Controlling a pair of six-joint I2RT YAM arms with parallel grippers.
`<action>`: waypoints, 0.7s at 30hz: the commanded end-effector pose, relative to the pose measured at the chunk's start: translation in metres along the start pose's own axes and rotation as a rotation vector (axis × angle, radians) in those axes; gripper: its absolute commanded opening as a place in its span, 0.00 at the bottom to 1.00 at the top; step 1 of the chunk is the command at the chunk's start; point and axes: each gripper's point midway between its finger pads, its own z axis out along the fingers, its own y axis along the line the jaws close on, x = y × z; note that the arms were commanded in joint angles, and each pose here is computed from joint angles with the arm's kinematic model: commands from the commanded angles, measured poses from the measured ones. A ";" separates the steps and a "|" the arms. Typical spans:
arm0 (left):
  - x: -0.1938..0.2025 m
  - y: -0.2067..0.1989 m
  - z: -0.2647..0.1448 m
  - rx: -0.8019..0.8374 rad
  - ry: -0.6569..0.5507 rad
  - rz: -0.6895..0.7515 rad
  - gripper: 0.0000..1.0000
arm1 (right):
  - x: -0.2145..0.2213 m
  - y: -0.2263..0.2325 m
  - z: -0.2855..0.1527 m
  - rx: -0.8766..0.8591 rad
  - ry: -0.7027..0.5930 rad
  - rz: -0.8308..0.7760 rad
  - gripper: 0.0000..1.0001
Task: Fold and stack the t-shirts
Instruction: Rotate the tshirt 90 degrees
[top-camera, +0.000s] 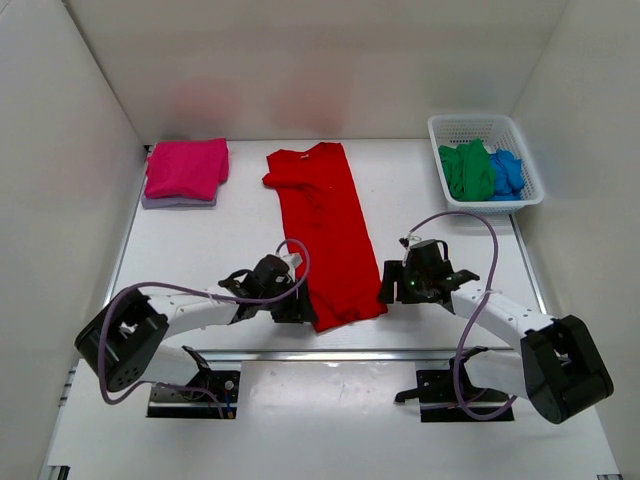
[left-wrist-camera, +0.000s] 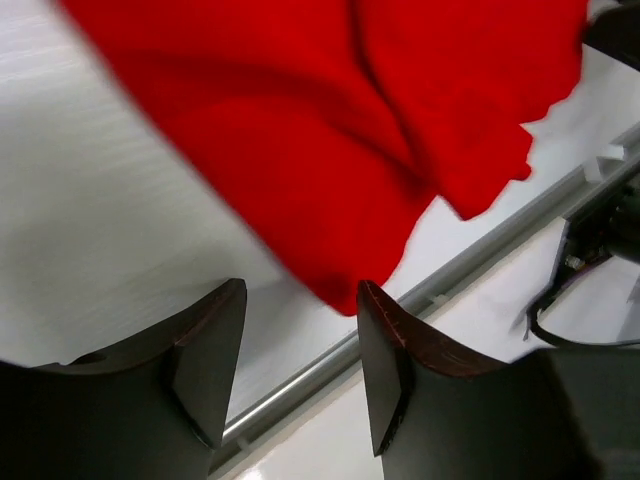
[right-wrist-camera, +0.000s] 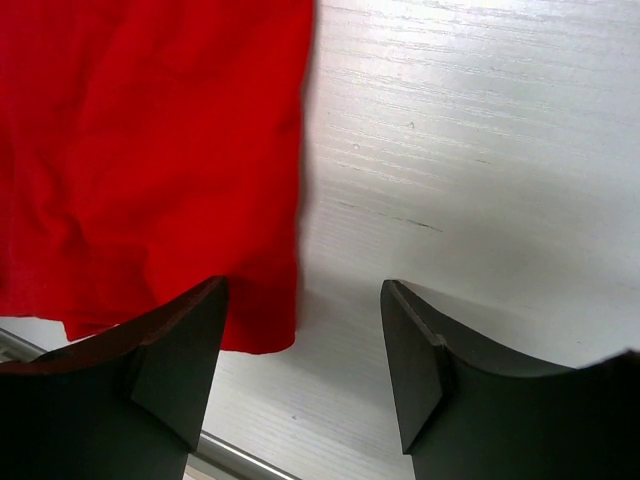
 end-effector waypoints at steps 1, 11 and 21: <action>-0.006 -0.011 0.009 0.013 -0.016 -0.011 0.60 | 0.002 0.001 0.002 0.003 0.015 -0.005 0.60; 0.013 -0.013 0.025 0.017 0.074 -0.037 0.50 | 0.005 0.003 0.007 0.002 0.039 -0.013 0.60; 0.027 0.023 -0.006 -0.033 0.064 -0.087 0.00 | 0.025 0.027 0.005 -0.094 0.118 -0.017 0.52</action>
